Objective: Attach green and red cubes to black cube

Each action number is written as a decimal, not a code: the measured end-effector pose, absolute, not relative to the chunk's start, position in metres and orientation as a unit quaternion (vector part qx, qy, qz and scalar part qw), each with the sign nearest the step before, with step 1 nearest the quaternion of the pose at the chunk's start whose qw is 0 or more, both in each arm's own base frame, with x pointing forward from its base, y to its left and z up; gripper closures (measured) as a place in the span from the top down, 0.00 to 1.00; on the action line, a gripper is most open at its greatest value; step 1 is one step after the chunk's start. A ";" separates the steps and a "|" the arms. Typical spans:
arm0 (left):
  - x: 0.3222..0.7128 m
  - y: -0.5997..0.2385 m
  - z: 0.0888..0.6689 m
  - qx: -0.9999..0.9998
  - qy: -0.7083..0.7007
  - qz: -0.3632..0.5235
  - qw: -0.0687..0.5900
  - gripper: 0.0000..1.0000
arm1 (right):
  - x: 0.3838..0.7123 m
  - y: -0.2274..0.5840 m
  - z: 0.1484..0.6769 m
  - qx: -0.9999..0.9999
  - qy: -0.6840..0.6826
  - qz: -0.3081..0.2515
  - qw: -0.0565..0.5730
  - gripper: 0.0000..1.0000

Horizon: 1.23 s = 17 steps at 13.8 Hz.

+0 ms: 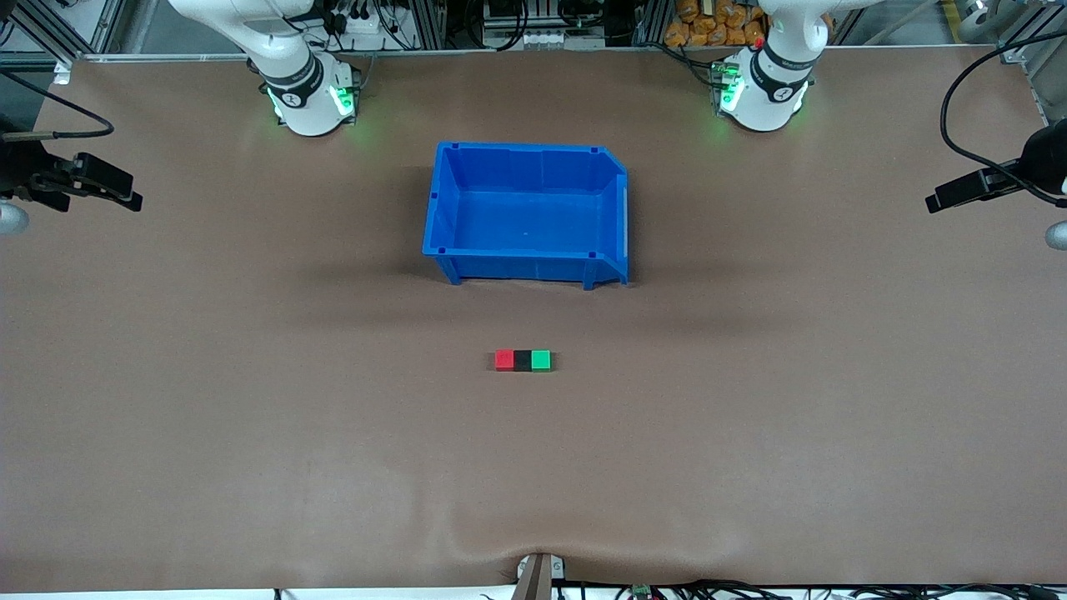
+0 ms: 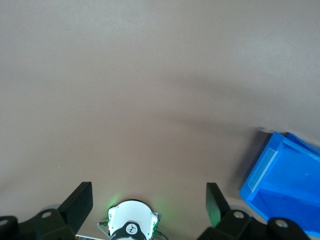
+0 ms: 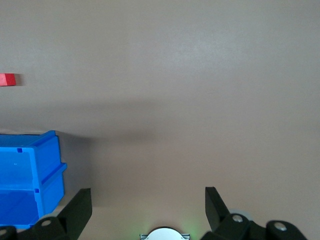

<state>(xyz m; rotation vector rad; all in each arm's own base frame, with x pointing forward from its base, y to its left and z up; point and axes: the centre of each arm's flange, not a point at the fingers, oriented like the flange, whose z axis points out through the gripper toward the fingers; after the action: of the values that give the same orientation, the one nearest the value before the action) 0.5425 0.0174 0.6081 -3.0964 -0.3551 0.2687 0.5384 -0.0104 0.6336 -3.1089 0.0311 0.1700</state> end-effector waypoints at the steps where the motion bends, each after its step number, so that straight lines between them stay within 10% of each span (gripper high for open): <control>1: 0.543 0.016 0.607 -0.990 -0.112 0.086 0.007 1.00 | 0.538 -0.010 0.634 -0.998 0.010 0.055 0.014 1.00; 17: 0.558 -0.016 0.618 -0.997 -0.080 0.018 0.014 1.00 | 0.539 -0.011 0.632 -0.998 0.011 0.056 0.014 1.00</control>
<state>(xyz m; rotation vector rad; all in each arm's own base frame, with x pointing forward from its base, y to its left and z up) 0.5582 -0.0164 0.6181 -3.1039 -0.2494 0.0570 0.5394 -0.0114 0.6321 -3.1089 0.0352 0.1733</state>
